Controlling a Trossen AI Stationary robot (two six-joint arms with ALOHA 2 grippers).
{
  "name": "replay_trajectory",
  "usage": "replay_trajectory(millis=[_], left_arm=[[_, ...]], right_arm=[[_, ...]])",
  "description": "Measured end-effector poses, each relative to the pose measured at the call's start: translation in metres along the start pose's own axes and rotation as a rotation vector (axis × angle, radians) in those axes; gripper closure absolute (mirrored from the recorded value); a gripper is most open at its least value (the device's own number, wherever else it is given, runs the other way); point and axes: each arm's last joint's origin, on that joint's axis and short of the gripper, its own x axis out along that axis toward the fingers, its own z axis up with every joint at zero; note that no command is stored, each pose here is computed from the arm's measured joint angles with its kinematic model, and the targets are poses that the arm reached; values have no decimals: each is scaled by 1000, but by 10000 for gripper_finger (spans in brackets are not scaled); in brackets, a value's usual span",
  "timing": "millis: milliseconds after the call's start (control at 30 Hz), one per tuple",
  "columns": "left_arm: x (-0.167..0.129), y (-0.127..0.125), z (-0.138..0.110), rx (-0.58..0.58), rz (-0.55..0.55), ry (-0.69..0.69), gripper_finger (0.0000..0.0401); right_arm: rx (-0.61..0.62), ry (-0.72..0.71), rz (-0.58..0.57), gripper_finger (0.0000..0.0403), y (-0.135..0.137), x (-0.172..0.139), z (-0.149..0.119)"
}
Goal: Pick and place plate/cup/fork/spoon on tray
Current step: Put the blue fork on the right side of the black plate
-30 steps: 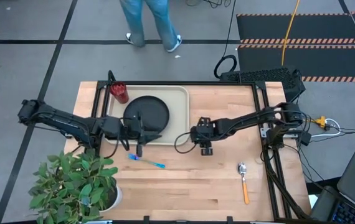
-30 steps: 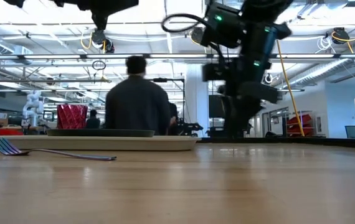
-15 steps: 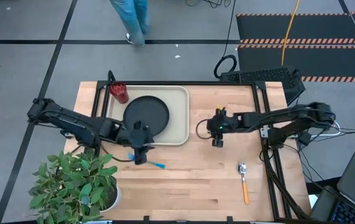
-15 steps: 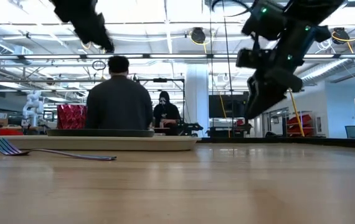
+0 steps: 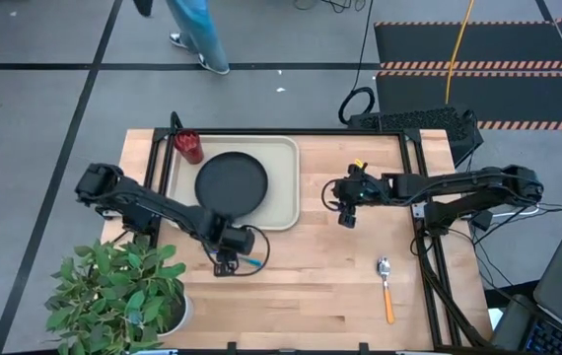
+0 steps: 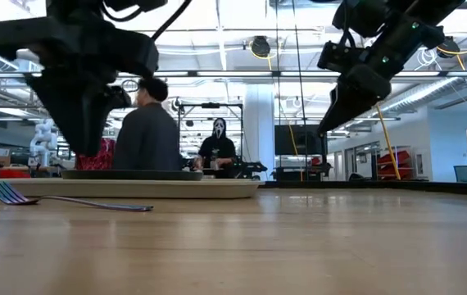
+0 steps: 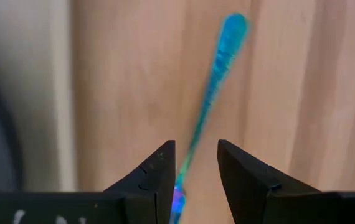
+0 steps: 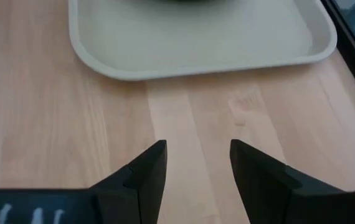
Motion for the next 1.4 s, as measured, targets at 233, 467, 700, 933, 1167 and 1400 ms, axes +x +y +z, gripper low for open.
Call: replay_trajectory(millis=[233, 467, 700, 933, 1167, 1400], left_arm=[[7, -14, -10, 12, -19, 47, 279], [25, -5, -23, -36, 47, 58, 279], [28, -1, -22, -26, 120, 12, 279], [43, -4, -26, 11, 88, 111, 279], [61, -5, -26, 60, 119, 175, 279], [60, -4, -25, 62, 120, 164, 327]], right_arm=[[20, 10, -21, 232, -7, 1, -1], [26, 0, -22, 232, -8, 1, 0], [50, 2, -17, 232, -8, 1, 0], [51, 7, -16, 232, -8, 1, 0], [75, 7, -14, 232, -8, 1, 0], [78, 9, -12, 232, -7, 1, -1]])
